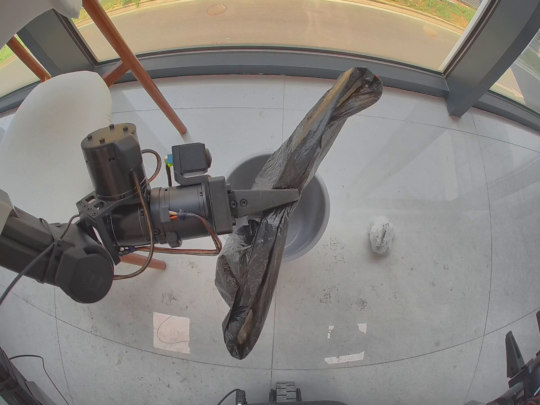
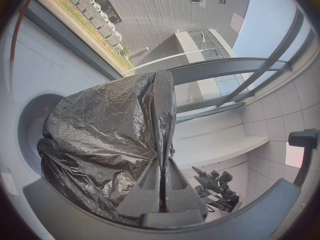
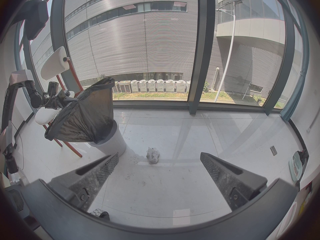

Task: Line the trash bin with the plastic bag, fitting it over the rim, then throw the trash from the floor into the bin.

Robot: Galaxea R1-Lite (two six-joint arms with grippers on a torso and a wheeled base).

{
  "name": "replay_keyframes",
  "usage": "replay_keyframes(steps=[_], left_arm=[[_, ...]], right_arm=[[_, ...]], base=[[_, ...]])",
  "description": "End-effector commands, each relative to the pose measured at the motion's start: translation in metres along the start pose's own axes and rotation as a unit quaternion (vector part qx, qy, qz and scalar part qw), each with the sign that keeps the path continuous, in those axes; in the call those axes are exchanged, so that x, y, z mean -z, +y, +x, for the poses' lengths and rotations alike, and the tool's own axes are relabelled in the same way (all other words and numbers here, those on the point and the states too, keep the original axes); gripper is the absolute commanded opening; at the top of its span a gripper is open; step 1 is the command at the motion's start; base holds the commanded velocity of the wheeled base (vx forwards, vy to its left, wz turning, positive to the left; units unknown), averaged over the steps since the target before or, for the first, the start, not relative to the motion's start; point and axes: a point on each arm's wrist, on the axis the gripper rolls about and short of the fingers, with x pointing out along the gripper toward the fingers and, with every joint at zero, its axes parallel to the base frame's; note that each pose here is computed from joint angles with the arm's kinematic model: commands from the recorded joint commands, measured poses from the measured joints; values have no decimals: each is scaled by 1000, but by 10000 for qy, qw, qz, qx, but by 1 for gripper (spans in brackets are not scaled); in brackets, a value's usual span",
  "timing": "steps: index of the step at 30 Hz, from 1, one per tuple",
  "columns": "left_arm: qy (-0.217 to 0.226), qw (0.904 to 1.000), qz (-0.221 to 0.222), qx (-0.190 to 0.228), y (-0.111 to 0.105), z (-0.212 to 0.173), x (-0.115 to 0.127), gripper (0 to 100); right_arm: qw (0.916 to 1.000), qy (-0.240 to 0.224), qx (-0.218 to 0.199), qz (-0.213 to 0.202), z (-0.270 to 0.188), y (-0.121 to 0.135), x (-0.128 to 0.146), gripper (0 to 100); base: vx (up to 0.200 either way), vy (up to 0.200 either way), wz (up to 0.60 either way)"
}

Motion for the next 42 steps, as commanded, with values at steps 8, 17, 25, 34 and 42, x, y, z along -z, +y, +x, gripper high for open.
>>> replay_keyframes(steps=[8, 17, 25, 34, 42], left_arm=[[162, 9992, 148, -324, 14, 7, 23, 0], [301, 9993, 97, -177, 7, 11, 30, 0], [422, 9990, 110, -25, -2, 21, 38, 0], [473, 9988, 82, -20, -3, 17, 45, 0], [478, 9988, 108, 40, -4, 15, 55, 0]], right_arm=[[10000, 76, -3, -30, 1, 0, 5, 100], [9972, -191, -583, 418, 14, 1, -72, 100], [9723, 786, -1950, 1020, 45, 12, -100, 100], [9113, 1794, -2325, 2887, 89, 34, -141, 100], [8801, 2376, -2807, 3002, 115, 50, -148, 100]], base=[[0, 0, 0], [0, 0, 0], [0, 0, 0], [0, 0, 0], [0, 0, 0]])
